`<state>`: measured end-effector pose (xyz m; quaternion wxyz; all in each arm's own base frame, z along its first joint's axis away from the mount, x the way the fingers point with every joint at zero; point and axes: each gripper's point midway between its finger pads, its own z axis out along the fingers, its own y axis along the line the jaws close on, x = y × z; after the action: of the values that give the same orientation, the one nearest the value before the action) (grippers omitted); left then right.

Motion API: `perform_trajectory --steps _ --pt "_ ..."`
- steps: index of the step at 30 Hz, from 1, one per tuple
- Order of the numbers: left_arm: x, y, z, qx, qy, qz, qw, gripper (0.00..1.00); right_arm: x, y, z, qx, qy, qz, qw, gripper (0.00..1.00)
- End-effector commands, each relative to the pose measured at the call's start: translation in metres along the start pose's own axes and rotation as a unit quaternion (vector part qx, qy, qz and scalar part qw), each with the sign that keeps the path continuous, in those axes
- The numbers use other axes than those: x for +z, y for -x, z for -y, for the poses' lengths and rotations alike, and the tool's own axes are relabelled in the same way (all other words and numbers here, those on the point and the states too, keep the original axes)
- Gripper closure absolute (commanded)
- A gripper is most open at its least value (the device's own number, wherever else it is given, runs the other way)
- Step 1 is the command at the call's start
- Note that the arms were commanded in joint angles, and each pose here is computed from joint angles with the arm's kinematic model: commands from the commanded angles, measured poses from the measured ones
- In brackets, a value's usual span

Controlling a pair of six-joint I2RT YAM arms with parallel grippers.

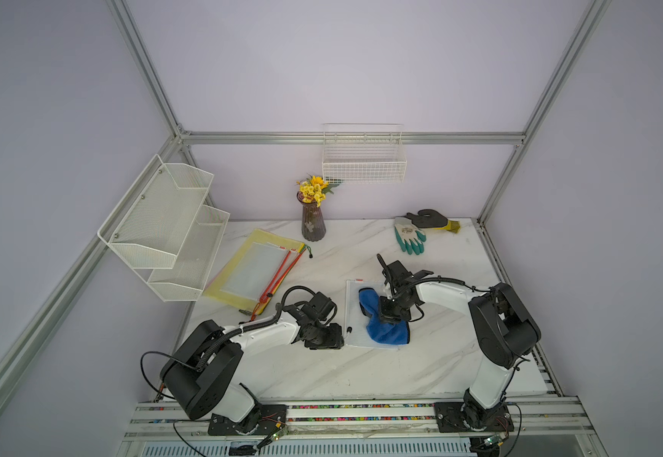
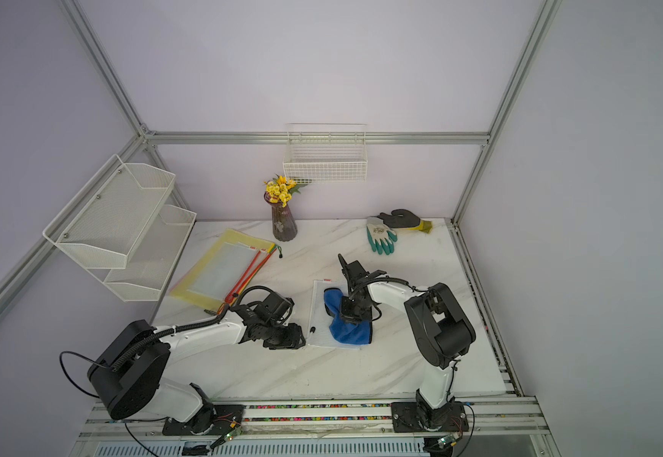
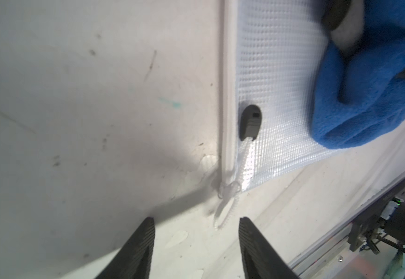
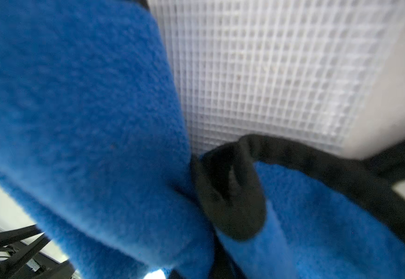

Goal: Wipe the document bag
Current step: Wipe the dirt from the document bag, then move the document bag to the center of the board.

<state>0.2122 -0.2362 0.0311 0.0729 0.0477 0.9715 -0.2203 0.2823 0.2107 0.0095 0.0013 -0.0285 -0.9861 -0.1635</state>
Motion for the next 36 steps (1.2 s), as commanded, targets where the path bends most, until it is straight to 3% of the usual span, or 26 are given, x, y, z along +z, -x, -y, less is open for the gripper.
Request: perform_trajectory --steps 1,8,13,17,26,31,36 --pt "0.024 -0.011 -0.012 -0.01 0.012 -0.028 0.999 0.42 0.064 -0.043 0.067 0.033 -0.113 -0.076 0.99 1.0" --pt "0.05 -0.028 -0.015 -0.013 0.007 -0.072 0.997 0.5 0.057 -0.036 0.063 0.042 -0.102 -0.068 0.992 1.0" --pt "0.056 -0.04 -0.023 -0.031 0.003 -0.073 0.997 0.59 0.055 -0.031 0.059 0.042 -0.092 -0.068 0.993 1.0" --pt "0.059 -0.039 -0.024 -0.037 0.004 -0.068 0.997 0.76 0.056 -0.032 0.059 0.04 -0.091 -0.07 0.993 1.0" --pt "0.045 -0.026 -0.029 -0.03 0.04 -0.043 0.998 1.0 0.046 -0.027 0.055 0.036 -0.087 -0.054 0.994 1.0" --pt "0.029 -0.007 -0.013 0.005 0.039 -0.025 0.999 1.0 -0.012 0.005 0.032 0.025 -0.075 0.034 0.996 1.0" --pt "0.017 0.015 0.009 0.066 0.042 -0.034 0.996 1.0 -0.124 0.049 -0.001 -0.001 -0.072 0.176 0.982 1.0"
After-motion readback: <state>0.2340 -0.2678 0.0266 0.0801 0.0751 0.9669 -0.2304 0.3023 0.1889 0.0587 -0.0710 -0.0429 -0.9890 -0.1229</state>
